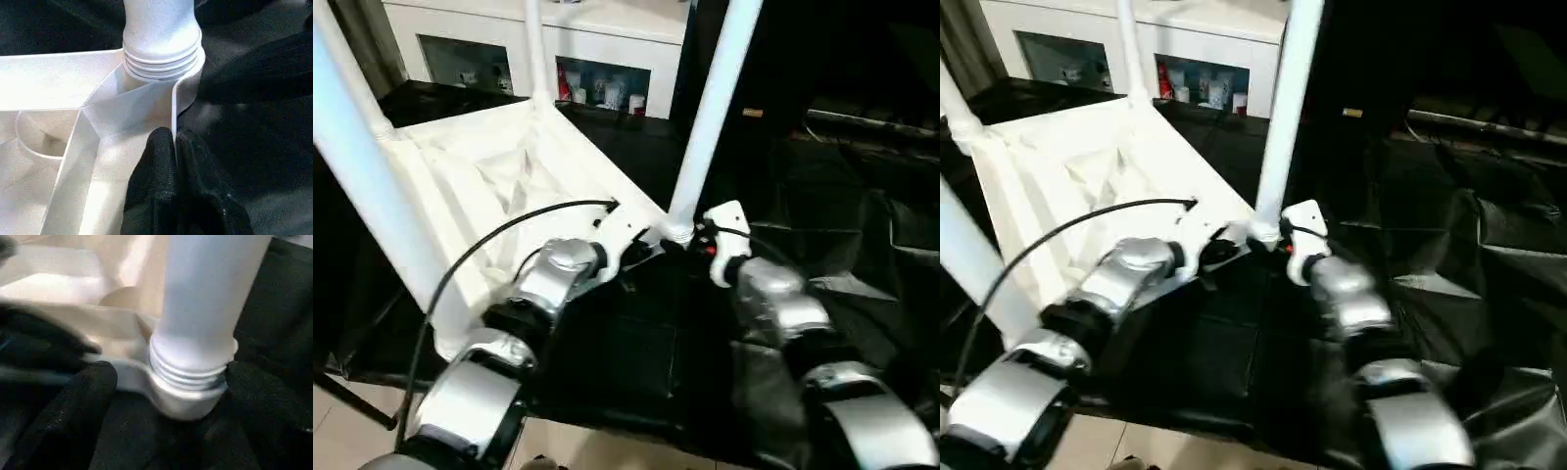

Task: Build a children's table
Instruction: Rotate leg to tighten

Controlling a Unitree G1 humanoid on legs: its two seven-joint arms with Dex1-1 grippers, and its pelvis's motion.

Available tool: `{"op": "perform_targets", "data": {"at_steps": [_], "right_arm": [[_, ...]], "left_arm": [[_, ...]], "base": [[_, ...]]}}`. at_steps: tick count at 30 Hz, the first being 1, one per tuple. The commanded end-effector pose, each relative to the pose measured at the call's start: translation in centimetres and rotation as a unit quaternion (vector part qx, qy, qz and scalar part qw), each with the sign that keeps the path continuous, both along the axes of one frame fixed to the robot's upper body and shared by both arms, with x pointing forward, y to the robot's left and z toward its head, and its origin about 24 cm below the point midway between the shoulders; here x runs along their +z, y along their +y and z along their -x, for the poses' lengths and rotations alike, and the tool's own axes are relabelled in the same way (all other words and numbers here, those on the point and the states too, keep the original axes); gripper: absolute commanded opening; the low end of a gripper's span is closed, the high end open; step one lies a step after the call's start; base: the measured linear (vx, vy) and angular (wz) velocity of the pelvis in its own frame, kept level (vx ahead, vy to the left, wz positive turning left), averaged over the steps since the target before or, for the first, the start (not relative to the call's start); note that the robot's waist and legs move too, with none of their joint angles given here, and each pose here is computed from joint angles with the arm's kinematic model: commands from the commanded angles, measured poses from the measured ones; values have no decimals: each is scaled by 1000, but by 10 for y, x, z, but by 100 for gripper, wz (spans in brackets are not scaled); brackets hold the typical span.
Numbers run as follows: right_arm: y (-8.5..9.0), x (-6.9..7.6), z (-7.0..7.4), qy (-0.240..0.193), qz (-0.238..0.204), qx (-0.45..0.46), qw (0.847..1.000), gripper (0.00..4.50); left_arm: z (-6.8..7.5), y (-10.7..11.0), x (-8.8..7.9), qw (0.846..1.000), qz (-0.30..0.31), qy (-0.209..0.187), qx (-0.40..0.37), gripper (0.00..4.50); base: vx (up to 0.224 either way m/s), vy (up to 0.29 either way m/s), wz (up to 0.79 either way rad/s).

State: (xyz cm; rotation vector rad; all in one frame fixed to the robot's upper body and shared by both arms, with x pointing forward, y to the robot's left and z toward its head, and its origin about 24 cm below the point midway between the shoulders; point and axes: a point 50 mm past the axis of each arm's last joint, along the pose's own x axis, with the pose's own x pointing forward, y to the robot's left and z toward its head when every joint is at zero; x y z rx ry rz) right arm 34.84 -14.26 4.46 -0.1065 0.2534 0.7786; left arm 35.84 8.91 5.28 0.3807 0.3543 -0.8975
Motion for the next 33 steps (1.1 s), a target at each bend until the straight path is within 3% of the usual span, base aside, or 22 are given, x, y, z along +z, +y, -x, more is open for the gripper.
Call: {"op": "perform_targets", "data": {"at_steps": [1, 6, 11, 29, 33], "right_arm": [[-1, 7, 8, 4, 3, 81, 997, 392], [-11, 10, 14, 18, 2, 131, 991, 392], [-10, 10, 18, 28, 5, 161, 987, 392], [-10, 4, 28, 53, 31, 207, 976, 392], [-9, 4, 27, 54, 25, 201, 978, 355]], "left_arm": [[8, 3, 2, 998, 22, -6, -56, 0], [29, 10, 8, 982, 39, 26, -182, 0], [38, 17, 7, 975, 30, 47, -217, 0], [46, 23, 9, 973, 32, 56, -220, 0], [45, 23, 10, 974, 32, 55, -217, 0]], "base": [[0, 0, 0], [0, 0, 0], [0, 0, 0], [0, 0, 0], [0, 0, 0]]}}
